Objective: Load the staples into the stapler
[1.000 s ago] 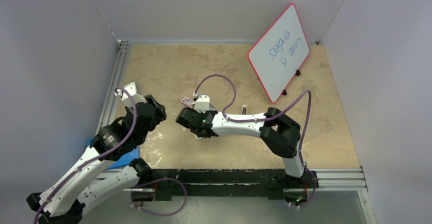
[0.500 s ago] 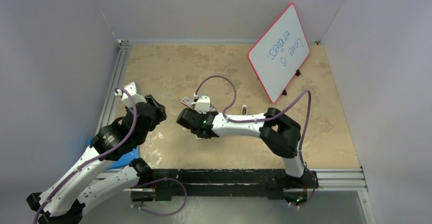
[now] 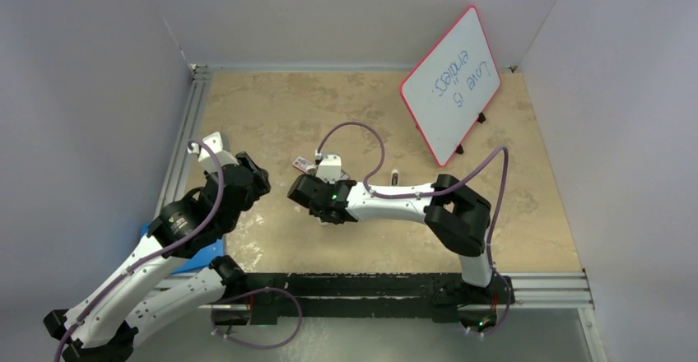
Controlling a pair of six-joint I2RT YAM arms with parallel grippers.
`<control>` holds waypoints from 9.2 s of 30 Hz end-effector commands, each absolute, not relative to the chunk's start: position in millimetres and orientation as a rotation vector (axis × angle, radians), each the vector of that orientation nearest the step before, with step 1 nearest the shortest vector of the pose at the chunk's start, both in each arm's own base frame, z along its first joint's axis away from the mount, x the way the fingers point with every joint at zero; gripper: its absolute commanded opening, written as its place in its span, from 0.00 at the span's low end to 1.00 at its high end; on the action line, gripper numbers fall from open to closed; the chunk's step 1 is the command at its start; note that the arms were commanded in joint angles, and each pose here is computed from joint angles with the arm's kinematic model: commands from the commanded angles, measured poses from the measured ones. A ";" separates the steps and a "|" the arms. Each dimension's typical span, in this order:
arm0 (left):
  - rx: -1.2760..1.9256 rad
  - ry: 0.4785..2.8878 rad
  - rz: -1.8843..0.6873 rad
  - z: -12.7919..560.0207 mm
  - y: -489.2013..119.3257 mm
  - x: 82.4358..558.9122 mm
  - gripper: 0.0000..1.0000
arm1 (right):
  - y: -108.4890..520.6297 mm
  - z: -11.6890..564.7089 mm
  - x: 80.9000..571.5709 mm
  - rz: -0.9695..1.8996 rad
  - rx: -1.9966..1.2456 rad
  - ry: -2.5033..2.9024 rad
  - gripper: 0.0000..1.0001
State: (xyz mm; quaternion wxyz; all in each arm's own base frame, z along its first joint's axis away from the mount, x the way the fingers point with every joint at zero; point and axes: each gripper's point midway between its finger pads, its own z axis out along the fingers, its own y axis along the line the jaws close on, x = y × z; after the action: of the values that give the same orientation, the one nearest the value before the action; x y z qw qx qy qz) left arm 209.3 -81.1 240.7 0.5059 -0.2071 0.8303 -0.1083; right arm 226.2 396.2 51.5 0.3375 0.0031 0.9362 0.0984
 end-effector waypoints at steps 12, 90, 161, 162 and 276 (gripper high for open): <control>-0.504 1.968 -0.299 252.0 -85.5 214.4 0.48 | 412.3 95.8 242.0 0.372 0.025 2.345 0.29; -0.452 1.996 -0.387 246.3 -114.9 226.4 0.49 | 353.6 121.3 315.9 0.370 0.134 2.274 0.29; -0.440 1.973 -0.326 246.5 -114.4 238.0 0.50 | 368.2 81.9 367.0 0.176 -0.282 2.303 0.16; -0.440 1.975 -0.326 245.6 -114.7 238.0 0.50 | 366.5 87.4 364.5 0.187 -0.280 2.298 0.16; -0.412 2.024 -0.369 232.1 -127.9 236.9 0.50 | 319.9 36.2 193.2 0.250 -0.455 2.659 0.05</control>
State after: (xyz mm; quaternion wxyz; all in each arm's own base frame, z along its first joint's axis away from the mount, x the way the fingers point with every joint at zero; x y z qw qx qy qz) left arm 233.7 -126.1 229.3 0.4912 -0.1703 0.8416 -0.1464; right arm 193.8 318.5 16.8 0.2059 -0.1620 0.9615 0.0831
